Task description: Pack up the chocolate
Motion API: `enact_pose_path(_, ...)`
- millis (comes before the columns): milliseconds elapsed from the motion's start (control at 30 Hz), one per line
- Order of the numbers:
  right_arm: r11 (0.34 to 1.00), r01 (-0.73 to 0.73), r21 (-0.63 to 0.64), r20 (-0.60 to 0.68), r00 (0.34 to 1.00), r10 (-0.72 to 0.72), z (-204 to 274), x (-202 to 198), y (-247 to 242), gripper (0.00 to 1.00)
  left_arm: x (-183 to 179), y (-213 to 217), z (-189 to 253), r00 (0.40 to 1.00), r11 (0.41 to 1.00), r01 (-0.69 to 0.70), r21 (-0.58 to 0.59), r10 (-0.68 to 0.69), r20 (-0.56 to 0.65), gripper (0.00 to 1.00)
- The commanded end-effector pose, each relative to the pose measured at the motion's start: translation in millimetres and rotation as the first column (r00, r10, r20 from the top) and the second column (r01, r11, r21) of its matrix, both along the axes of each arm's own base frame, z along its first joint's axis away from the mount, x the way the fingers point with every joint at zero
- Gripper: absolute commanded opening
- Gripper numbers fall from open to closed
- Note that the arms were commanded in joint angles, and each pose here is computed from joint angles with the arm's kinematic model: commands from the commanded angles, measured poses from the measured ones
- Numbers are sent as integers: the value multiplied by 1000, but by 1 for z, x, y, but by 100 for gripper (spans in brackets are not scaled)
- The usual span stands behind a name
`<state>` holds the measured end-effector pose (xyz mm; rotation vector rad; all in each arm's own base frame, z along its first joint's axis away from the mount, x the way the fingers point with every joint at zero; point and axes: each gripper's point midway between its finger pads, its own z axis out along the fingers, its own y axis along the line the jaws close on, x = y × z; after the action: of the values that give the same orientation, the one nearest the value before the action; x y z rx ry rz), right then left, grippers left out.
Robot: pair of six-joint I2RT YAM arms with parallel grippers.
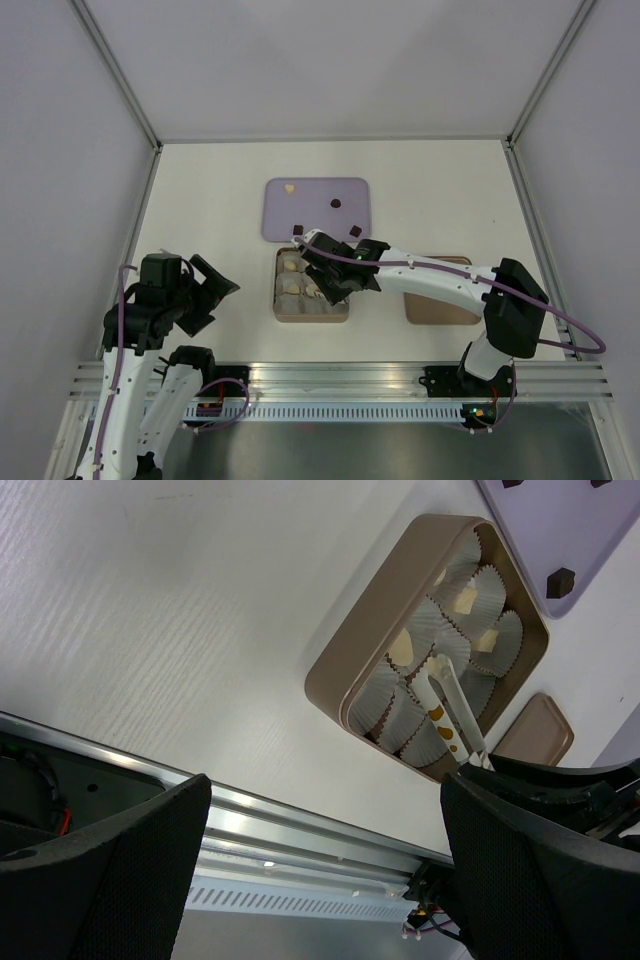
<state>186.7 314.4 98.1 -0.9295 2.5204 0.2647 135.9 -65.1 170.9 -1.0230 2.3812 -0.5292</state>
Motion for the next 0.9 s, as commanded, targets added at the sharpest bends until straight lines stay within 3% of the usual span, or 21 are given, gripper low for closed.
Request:
enact_pose_path(0, 999, 8, 49, 45, 999, -10, 19, 10, 12, 34, 1, -6, 5, 1000, 999, -11, -44, 11, 7, 100)
enact_pose_path(300, 998, 19, 66, 67, 997, -23, 36, 14, 15, 47, 1, -6, 5, 1000, 999, -9, -43, 10, 7, 100)
enact_pose_path(600, 990, 47, 132, 139, 988, -66, 91, 24, 16, 34, 1, -6, 3, 1000, 999, -7, -45, 7, -4, 100)
enact_pose_path(767, 980, 57, 192, 177, 980, -91, 131, 30, 19, 34, 1, -7, 1, 1000, 999, -1, -43, 0, -13, 100)
enact_pose_path(867, 961, 79, 264, 219, 966, -139, 161, 54, 30, 34, 1, -6, -2, 999, 999, 11, -30, -12, -33, 100)
